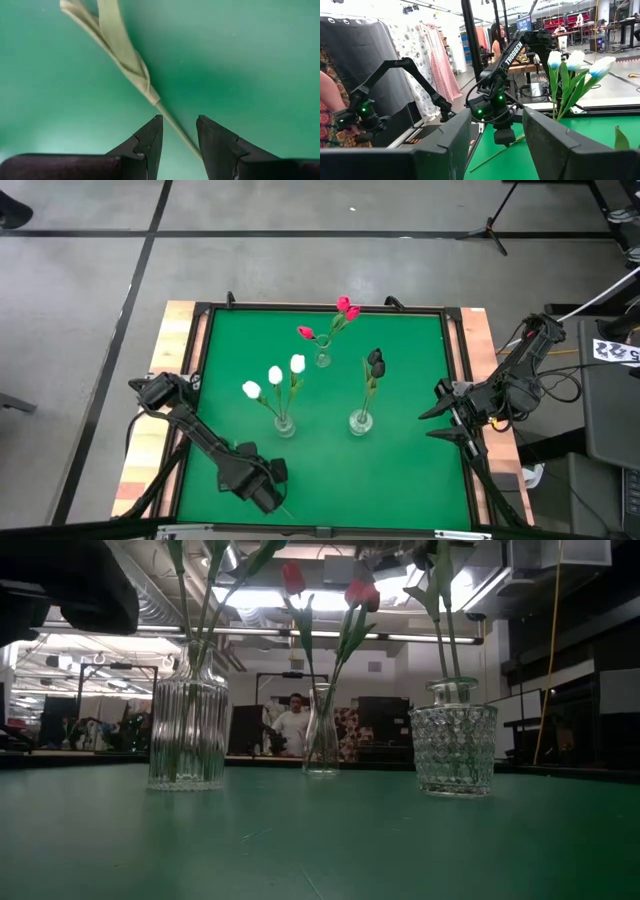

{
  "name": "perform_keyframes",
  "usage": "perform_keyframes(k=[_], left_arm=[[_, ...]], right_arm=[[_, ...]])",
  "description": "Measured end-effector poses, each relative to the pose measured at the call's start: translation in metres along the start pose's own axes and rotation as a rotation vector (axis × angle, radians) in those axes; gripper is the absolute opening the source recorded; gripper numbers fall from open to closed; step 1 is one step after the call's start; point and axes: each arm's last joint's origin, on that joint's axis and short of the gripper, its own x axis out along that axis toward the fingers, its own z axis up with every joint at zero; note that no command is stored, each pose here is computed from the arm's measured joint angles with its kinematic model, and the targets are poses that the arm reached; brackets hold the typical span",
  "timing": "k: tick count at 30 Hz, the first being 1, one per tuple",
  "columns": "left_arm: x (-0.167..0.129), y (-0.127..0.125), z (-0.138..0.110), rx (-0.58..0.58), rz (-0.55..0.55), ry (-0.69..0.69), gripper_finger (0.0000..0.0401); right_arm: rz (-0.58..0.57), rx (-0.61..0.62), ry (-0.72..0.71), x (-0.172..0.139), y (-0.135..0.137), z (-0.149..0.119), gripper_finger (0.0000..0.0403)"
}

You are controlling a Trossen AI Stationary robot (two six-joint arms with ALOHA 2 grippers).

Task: Sort flowers into vase by color
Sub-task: Put the black tulip into the bottom right transparent vase

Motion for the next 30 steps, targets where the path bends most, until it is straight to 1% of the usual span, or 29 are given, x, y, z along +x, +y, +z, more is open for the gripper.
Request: perform_keyframes(k=[5,11,14,21,30], left_arm=[[0.000,0.000,0.000,-0.001,0.016,0.011,0.0117],[0.000,0.006,0.008,-0.009,0.073,-0.072,0.0117],[-0.001,0.005,0.009,-0.017,0.071,-0.082,0.0117],[0.000,-0.002,0.008,-0.032,0.043,-0.036,0.0117],[0.016,-0.005,-0.004,-0.036,0.052,0.016,0.0117]], right_arm=[[-0.010,-0.011,0.000,0.000,0.000,0.000,0.0177],[-0.027,-0.020,0.009,0.000,-0.001,-0.001,0.0177],[-0.028,-0.020,0.009,0.000,-0.001,-0.001,0.0177],[-0.032,-0.021,0.009,0.000,-0.001,-0.001,0.0177],[-0.031,-0.025,0.015,0.000,-0.001,-0.002,0.0177]])
